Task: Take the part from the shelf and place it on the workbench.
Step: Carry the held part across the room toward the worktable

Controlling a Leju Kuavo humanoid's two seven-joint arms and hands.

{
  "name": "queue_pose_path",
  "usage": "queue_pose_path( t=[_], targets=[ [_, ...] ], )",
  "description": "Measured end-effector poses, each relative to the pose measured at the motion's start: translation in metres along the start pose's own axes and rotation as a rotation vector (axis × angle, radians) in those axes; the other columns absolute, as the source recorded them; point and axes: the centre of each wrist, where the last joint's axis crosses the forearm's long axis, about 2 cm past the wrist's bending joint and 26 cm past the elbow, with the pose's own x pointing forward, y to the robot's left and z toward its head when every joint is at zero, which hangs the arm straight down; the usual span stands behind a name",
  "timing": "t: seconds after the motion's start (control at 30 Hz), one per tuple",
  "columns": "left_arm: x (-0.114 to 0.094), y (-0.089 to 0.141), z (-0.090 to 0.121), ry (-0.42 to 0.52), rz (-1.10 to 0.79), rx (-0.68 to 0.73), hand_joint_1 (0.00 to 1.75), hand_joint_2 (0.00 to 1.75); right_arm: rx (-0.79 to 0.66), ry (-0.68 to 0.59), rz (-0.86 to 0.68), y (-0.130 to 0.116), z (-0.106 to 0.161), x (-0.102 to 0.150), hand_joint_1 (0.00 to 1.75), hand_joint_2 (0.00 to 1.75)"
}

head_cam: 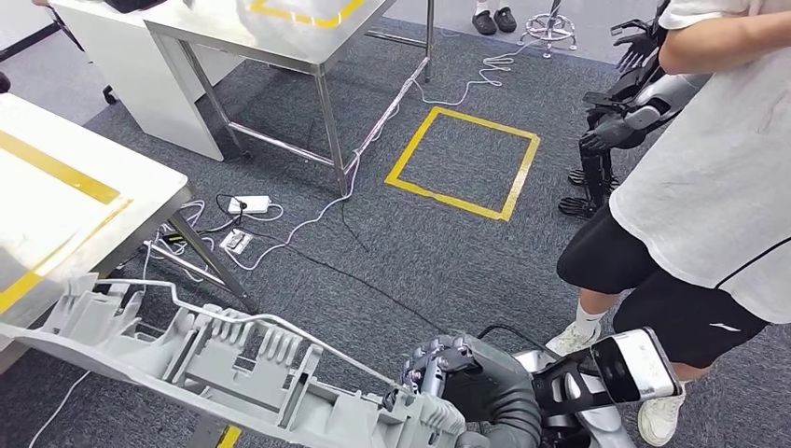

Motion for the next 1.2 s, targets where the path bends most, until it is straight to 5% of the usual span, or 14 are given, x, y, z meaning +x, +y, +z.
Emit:
queue_pose_path(
  t=[1.2],
  targets=[
    [0.007, -0.005, -0.002, -0.014, 0.029, -0.003, 0.0, 1.75, 0.008, 0.029, -0.032, -0.004, -0.005, -0.002, 1.75, 1.75]
  ],
)
